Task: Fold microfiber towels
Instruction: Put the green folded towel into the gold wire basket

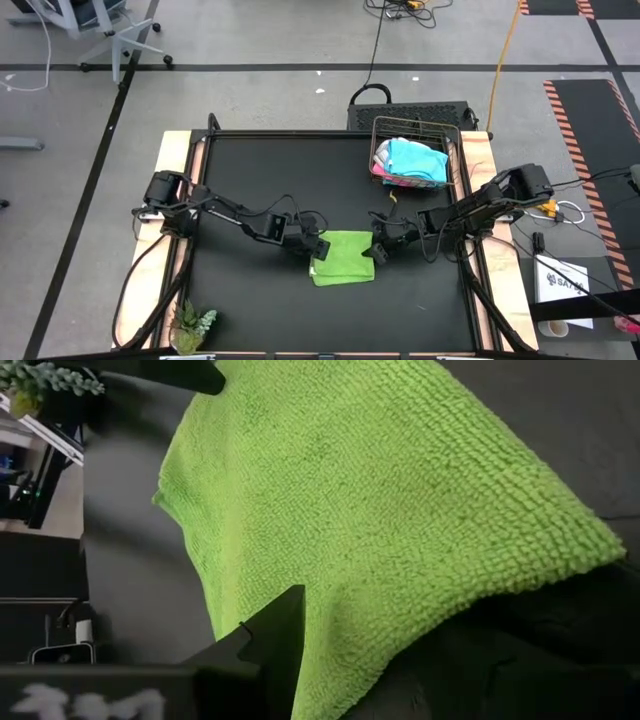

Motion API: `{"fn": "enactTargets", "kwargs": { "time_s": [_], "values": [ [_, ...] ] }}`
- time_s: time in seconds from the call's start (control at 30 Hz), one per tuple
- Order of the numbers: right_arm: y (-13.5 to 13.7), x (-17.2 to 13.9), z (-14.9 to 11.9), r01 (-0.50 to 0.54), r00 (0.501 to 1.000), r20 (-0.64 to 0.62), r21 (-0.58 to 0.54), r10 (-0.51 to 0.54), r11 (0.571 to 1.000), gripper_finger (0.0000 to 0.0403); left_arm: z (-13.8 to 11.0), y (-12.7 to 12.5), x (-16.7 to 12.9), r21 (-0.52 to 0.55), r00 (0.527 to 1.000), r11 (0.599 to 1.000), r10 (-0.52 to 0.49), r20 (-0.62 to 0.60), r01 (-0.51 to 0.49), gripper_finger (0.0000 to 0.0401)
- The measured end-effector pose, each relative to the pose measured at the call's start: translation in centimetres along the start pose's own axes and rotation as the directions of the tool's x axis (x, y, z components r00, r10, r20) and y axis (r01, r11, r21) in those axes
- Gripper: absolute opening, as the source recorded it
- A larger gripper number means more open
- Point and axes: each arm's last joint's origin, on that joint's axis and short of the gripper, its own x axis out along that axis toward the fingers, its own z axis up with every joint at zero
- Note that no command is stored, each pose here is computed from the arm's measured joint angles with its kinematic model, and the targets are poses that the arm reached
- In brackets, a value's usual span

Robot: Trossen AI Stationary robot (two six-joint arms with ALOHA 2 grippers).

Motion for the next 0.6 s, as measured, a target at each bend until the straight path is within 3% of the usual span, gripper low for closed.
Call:
{"fn": "enactTargets", "kwargs": {
  "time_s": [0.33,0.6],
  "values": [
    [0.0,0.0,0.0,-0.003,1.0,0.004,0.003,0.003,1.0,0.016,0.0,0.4,0.0,0.009,0.999,0.999,0.045,0.014,-0.045,0.0234],
    [0.0,0.0,0.0,-0.002,1.0,0.002,0.013,0.002,1.0,0.016,-0.4,0.7,2.5,0.004,1.0,1.0,0.007,-0.018,-0.007,0.0216]
  ]
}}
